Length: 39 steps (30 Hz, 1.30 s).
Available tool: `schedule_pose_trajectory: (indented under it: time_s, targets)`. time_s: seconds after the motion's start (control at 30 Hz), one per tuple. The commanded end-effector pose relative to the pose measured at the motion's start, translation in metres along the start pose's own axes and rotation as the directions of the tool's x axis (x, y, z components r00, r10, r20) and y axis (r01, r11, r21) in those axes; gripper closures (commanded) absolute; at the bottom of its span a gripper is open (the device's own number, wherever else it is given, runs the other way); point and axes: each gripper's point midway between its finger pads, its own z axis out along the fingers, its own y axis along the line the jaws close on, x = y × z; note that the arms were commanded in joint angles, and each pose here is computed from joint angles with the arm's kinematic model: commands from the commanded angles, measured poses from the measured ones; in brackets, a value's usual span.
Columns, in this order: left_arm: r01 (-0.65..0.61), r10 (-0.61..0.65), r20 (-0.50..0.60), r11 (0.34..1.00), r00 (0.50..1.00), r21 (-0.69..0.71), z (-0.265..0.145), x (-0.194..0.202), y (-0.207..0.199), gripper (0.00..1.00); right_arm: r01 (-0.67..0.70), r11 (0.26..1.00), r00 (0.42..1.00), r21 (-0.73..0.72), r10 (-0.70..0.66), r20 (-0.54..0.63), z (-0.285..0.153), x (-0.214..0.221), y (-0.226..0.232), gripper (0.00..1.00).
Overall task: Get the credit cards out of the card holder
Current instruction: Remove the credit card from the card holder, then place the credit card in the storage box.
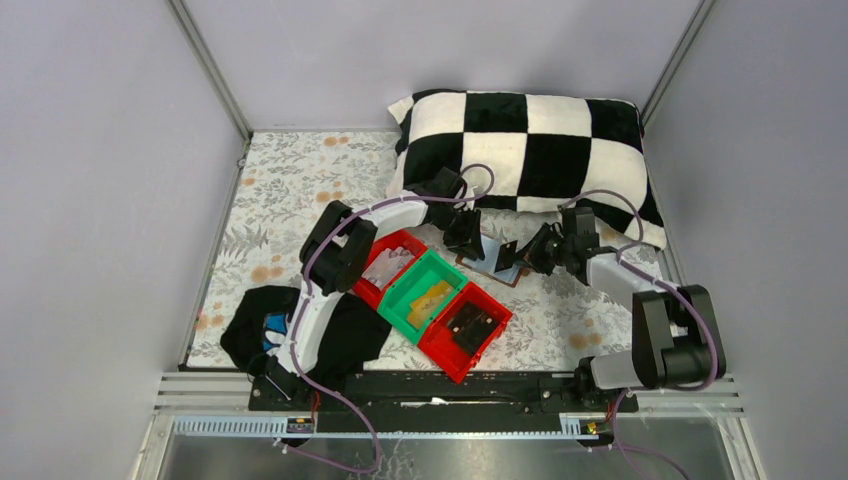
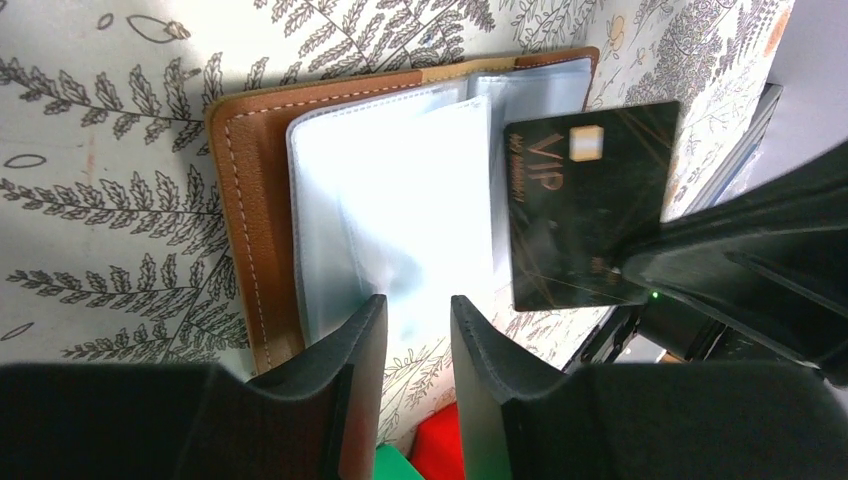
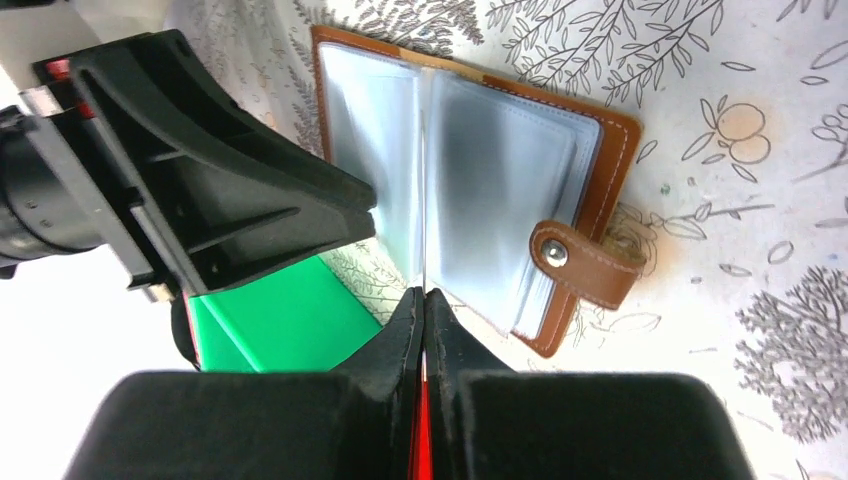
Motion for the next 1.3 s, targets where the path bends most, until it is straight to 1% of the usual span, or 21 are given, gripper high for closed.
schedule_pose_trajectory:
  time_s: [0.0, 0.17, 0.27, 0.37, 0.47, 0.5, 0.57, 0.6, 0.63, 0.7, 0.77, 0.93, 1.03, 1.13, 1.27]
  targets:
    - [-0.073, 0.072, 0.09, 0.997, 0.993, 0.01, -0.025, -0.019, -0.032, 0.65, 0.03, 0.998, 0.997, 0.046, -0.034, 0.07, -0.022, -0.009, 0.002, 1.0]
    - [-0.127, 0.12, 0.156, 0.991, 0.98, 0.032, -0.048, -0.032, -0.063, 0.63, 0.067, 0.997, 0.992, 0.027, -0.069, 0.105, -0.044, -0.021, 0.025, 1.0]
    - [-0.155, 0.146, 0.192, 0.987, 0.971, 0.033, -0.069, -0.036, -0.078, 0.62, 0.074, 0.997, 0.985, -0.006, -0.072, 0.157, -0.065, -0.027, 0.043, 1.0]
    - [-0.161, 0.156, 0.26, 0.987, 0.953, 0.001, -0.099, -0.042, -0.086, 0.61, 0.013, 1.0, 0.983, -0.024, -0.008, 0.186, -0.089, -0.023, 0.055, 1.0]
    - [-0.13, 0.134, 0.363, 0.991, 0.922, -0.036, -0.136, -0.049, -0.085, 0.61, -0.08, 0.997, 0.98, -0.021, 0.083, 0.182, -0.11, -0.008, 0.058, 1.0]
    - [-0.119, 0.124, 0.39, 0.992, 0.912, -0.037, -0.147, -0.05, -0.083, 0.6, -0.093, 0.995, 0.975, -0.039, 0.099, 0.2, -0.119, -0.004, 0.062, 1.0]
    - [-0.121, 0.126, 0.426, 0.992, 0.896, -0.038, -0.167, -0.043, -0.082, 0.6, -0.131, 0.989, 0.967, -0.063, 0.142, 0.211, -0.131, 0.007, 0.063, 1.0]
    - [-0.124, 0.132, 0.452, 0.991, 0.882, -0.049, -0.18, -0.04, -0.083, 0.6, -0.149, 0.985, 0.965, -0.081, 0.163, 0.206, -0.135, 0.013, 0.065, 1.0]
    - [-0.109, 0.127, 0.459, 0.992, 0.879, -0.066, -0.185, -0.032, -0.077, 0.6, -0.162, 0.982, 0.966, -0.099, 0.178, 0.188, -0.137, 0.023, 0.068, 1.0]
    - [-0.091, 0.12, 0.481, 0.992, 0.868, -0.083, -0.197, -0.022, -0.071, 0.59, -0.177, 0.977, 0.969, -0.12, 0.194, 0.152, -0.137, 0.042, 0.073, 1.0]
    - [-0.077, 0.121, 0.497, 0.991, 0.859, -0.108, -0.205, -0.013, -0.063, 0.59, -0.187, 0.976, 0.969, -0.112, 0.202, 0.14, -0.134, 0.061, 0.076, 1.0]
    - [-0.047, 0.113, 0.495, 0.989, 0.861, -0.144, -0.215, 0.007, -0.045, 0.59, -0.175, 0.982, 0.975, -0.068, 0.183, 0.126, -0.116, 0.106, 0.075, 1.0]
    - [-0.039, 0.107, 0.501, 0.989, 0.859, -0.144, -0.219, 0.017, -0.042, 0.59, -0.157, 0.986, 0.981, -0.05, 0.162, 0.105, -0.102, 0.129, 0.077, 1.0]
    - [-0.043, 0.107, 0.508, 0.99, 0.855, -0.136, -0.224, 0.024, -0.045, 0.59, -0.152, 0.988, 0.983, 0.007, 0.15, 0.108, -0.092, 0.14, 0.071, 1.0]
    - [-0.043, 0.11, 0.528, 0.989, 0.842, -0.138, -0.231, 0.029, -0.046, 0.58, -0.206, 0.978, 0.974, 0.042, 0.2, 0.11, -0.083, 0.145, 0.059, 1.0]
